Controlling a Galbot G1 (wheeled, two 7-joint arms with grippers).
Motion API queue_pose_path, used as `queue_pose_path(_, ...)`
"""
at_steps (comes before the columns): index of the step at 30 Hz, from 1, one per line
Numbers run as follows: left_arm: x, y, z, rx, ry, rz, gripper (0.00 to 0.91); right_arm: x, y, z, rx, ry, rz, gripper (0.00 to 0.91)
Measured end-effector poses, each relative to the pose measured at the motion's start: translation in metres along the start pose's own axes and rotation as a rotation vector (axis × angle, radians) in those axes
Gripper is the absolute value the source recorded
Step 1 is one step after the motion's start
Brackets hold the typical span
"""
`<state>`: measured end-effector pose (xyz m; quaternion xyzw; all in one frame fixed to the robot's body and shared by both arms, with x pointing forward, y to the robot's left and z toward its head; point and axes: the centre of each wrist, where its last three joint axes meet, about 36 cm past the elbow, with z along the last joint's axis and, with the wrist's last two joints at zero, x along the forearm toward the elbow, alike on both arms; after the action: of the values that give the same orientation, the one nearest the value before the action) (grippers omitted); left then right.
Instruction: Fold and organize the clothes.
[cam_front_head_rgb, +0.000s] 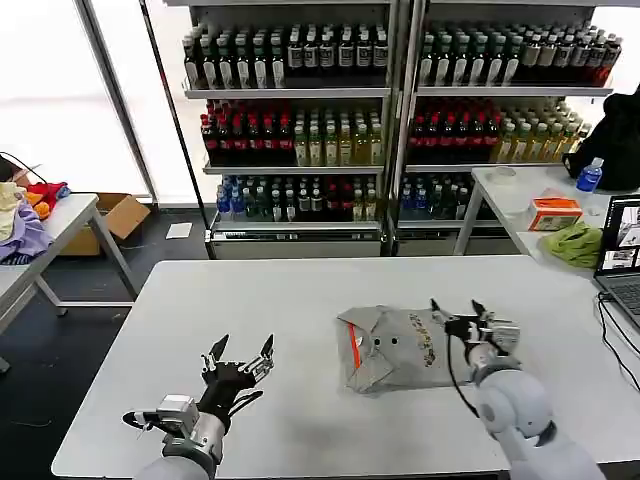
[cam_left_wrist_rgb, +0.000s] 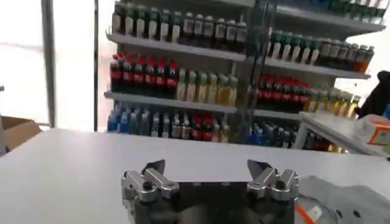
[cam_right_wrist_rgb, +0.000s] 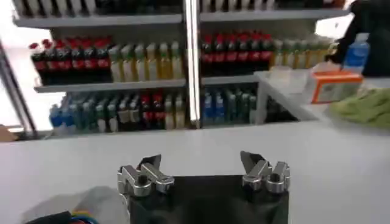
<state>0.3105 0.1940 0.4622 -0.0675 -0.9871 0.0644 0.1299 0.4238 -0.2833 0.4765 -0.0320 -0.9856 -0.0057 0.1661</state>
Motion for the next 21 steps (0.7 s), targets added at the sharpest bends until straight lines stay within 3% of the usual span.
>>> queue_pose_path(8,0.001,0.003,-0.001,-0.016,-0.053,-0.03,0.907,0.018,-0.035,-0.018,0.014,-0.065,0.082,0.907)
queue_pose_path(21,0.004,0.006,-0.004,-0.04,-0.087,-0.046,0.907,0.028,-0.046,-0.022,0.022,-0.092,0.119,0.907)
